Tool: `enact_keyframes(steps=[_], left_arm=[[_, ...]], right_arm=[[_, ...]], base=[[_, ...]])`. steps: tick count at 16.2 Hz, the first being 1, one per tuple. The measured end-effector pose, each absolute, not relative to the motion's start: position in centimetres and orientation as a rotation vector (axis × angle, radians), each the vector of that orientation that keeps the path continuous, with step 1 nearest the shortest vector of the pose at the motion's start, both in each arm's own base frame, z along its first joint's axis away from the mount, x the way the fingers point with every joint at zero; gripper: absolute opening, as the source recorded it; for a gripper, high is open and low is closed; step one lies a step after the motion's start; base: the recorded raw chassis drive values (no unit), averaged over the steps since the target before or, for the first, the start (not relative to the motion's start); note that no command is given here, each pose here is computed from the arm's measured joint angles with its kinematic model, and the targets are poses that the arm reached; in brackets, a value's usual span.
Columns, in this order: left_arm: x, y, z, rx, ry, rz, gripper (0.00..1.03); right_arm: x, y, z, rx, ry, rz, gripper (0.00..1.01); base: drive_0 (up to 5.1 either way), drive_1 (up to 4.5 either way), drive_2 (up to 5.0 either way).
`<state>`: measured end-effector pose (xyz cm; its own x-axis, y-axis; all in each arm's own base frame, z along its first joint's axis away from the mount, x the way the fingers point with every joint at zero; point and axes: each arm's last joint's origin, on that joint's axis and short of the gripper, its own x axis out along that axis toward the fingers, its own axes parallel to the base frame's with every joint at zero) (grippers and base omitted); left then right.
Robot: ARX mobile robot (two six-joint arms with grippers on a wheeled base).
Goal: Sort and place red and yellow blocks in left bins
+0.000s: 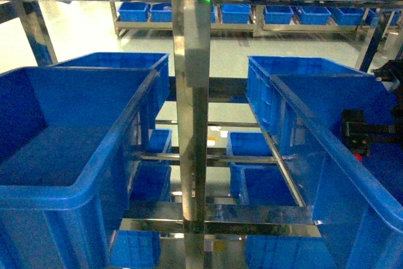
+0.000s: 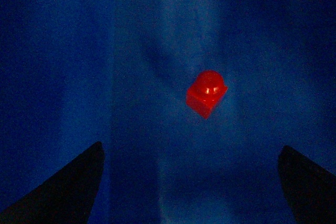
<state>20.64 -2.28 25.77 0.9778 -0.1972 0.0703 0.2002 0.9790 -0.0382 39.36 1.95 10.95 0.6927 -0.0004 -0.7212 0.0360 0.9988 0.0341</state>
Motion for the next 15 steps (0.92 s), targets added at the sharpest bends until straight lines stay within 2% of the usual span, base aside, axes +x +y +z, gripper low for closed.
enact_keyframes(steps=[8,11,12,15], left_arm=[[20.6,-2.3,25.8,-0.045,-0.066,-0.200,0.27],[20.6,-2.3,25.8,-0.045,-0.066,-0.199,0.27],[20.6,-2.3,25.8,-0.045,-0.066,-0.198,0.27],[20.6,-2.3,25.8,-0.045,-0.066,-0.198,0.27]], right_arm=[[40.4,1.3,10.4,-0.002,0.822,-0.060,0.98],[40.9,-0.3,10.2,-0.011,0.835,-0.114,0.98],[41.1,-1.0,10.2,-0.007,0.835,-0.130,0.98],[41.3,-1.0,10.3,0.029,0.823,-0.095,0.98]], base=[[0.0,0.00,0.0],[0.0,0.00,0.0],[0.0,0.00,0.0],[0.0,0.00,0.0]])
